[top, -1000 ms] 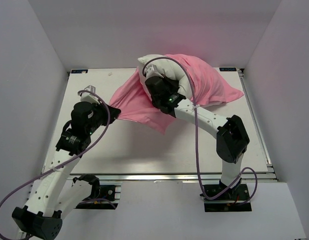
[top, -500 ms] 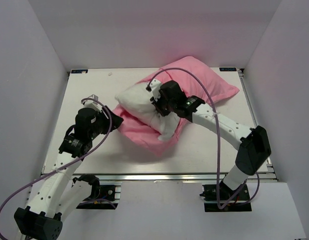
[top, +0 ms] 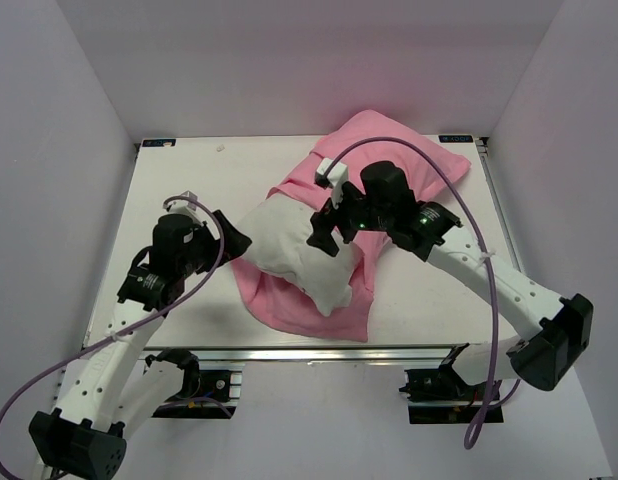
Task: Put the pillow into the pillowcase
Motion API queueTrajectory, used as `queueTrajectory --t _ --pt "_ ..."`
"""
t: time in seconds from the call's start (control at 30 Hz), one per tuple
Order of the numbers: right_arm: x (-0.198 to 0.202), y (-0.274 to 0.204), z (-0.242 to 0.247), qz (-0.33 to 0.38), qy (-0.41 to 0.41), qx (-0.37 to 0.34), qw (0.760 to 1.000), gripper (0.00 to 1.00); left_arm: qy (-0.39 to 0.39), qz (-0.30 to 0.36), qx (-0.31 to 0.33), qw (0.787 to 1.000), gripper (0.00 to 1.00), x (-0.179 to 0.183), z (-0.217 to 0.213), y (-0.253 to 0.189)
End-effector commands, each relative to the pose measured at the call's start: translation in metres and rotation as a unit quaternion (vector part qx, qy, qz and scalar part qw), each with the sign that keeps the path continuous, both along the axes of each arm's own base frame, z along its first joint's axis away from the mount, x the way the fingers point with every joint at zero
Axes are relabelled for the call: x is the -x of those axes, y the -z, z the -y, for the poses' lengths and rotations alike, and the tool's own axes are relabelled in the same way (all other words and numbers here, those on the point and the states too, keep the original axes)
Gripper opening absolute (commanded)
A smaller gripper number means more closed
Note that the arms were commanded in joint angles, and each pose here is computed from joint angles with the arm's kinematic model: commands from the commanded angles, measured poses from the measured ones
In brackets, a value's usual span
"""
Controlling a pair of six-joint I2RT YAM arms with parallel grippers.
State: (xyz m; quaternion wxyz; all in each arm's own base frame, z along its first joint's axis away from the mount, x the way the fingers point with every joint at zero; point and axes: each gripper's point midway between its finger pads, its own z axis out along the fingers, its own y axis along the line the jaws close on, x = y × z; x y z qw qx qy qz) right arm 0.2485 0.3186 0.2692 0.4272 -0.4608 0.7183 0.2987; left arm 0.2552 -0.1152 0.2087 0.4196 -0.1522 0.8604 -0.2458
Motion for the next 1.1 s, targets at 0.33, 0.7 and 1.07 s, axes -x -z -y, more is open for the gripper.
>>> queueTrajectory --t 0.33,0.7,1.07 --pt "-0.073 0.025 0.038 0.043 0.162 0.157 0.973 0.66 0.169 0.004 0.134 0.976 0.91 -0.015 0.078 0.012" --pt "-0.078 0.036 0.015 0.002 0.144 0.151 0.978 0.02 0.175 -0.007 0.123 0.977 0.67 -0.043 0.096 0.035" --pt "-0.002 -0.013 -0.022 -0.050 -0.020 0.043 0.998 0.00 0.180 0.060 0.139 0.972 0.55 -0.083 0.143 0.020"
